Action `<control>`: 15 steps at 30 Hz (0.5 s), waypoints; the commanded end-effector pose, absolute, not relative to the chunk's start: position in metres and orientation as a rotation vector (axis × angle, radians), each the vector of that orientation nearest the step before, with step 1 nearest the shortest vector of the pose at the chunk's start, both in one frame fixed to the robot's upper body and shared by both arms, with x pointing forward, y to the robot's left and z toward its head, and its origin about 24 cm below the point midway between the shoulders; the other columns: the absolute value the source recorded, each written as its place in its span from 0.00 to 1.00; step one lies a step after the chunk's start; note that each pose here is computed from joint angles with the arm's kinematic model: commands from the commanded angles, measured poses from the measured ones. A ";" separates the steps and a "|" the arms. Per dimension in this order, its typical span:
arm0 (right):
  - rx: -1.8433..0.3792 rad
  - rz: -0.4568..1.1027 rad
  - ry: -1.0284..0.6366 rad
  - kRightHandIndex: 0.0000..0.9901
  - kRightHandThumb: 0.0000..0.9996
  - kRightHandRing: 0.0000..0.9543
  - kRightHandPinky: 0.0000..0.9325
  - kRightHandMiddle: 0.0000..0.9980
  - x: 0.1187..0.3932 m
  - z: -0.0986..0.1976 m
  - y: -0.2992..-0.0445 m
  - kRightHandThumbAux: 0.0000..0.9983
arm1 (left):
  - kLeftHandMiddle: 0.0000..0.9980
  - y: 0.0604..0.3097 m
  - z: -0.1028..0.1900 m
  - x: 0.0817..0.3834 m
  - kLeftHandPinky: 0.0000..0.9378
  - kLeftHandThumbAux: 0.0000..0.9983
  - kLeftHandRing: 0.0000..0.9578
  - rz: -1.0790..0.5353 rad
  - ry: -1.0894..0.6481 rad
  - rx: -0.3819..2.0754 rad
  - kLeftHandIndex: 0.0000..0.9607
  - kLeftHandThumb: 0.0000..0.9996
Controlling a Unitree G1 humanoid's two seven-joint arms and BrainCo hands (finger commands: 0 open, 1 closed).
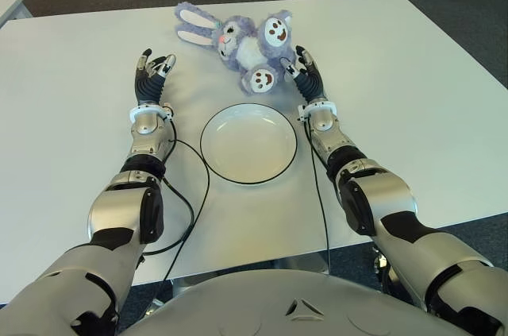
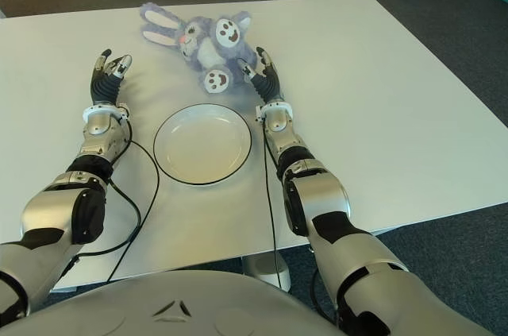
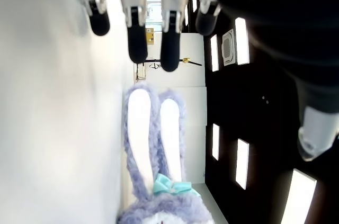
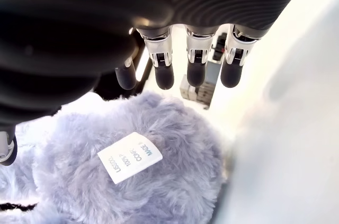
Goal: Put the doll into the plate.
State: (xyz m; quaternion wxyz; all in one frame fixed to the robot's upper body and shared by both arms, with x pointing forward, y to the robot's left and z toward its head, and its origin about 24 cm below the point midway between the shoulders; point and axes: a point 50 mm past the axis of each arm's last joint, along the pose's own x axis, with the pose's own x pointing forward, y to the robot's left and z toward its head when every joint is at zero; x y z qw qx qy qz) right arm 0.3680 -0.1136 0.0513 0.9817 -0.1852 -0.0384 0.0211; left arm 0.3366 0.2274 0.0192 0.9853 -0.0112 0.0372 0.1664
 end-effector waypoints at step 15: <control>-0.390 0.031 0.025 0.00 0.18 0.00 0.00 0.00 0.352 0.021 -0.123 0.33 | 0.24 0.224 -0.029 0.306 0.05 0.52 0.19 0.348 0.282 -0.035 0.08 0.00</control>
